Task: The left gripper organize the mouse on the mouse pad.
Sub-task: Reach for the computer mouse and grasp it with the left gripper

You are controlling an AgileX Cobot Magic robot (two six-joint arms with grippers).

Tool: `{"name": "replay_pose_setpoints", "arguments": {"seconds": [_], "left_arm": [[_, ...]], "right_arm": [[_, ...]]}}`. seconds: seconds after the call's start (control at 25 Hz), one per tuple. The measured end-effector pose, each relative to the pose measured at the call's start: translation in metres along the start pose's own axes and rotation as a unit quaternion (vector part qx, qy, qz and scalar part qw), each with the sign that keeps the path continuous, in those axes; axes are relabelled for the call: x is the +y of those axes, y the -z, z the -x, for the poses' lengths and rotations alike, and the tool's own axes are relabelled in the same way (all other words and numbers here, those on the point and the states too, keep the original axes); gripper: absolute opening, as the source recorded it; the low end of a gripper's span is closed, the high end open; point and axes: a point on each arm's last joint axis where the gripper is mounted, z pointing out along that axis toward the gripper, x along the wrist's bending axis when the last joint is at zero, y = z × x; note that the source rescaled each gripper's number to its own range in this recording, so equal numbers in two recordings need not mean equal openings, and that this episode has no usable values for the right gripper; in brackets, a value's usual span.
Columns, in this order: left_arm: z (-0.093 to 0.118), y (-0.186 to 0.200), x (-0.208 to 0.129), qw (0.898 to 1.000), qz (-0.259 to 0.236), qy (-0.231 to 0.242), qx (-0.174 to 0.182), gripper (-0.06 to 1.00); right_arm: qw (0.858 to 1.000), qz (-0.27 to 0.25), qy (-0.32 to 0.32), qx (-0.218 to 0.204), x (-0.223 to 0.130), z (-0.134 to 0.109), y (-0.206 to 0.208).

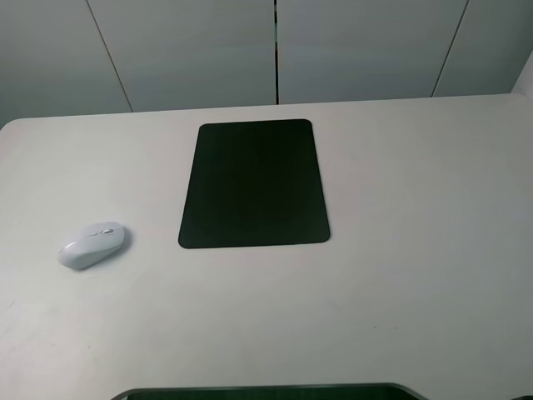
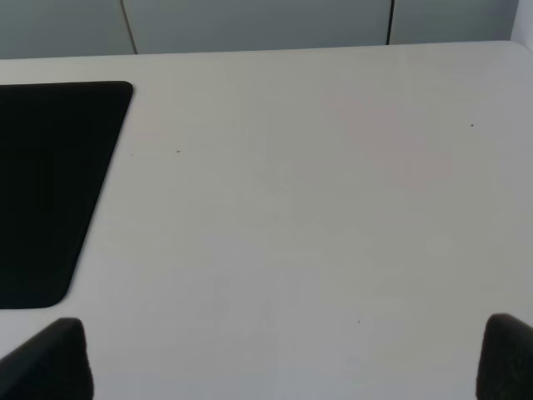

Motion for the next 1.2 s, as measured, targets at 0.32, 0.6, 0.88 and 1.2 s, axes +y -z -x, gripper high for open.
{"name": "replay_pose_setpoints", "arguments": {"seconds": [0.32,0.6,0.88,1.2], "left_arm": [[-0.011,-0.062,0.039,0.989,-0.138,-0.055,0.004,1.00],[-0.017,-0.109,0.060,0.982,-0.156,-0.101,0.009,1.00],[-0.019,-0.142,0.065,0.964,-0.168,-0.204,-0.009,1.00],[-0.015,-0.179,0.063,0.932,-0.193,-0.303,-0.045,1.00]], "right_arm": [[1.000,0.000,0.000,0.000,0.000,0.000,0.000],[1.000,0.000,0.000,0.000,0.000,0.000,0.000],[1.000,0.000,0.000,0.000,0.000,0.000,0.000],[1.000,0.000,0.000,0.000,0.000,0.000,0.000]]}}
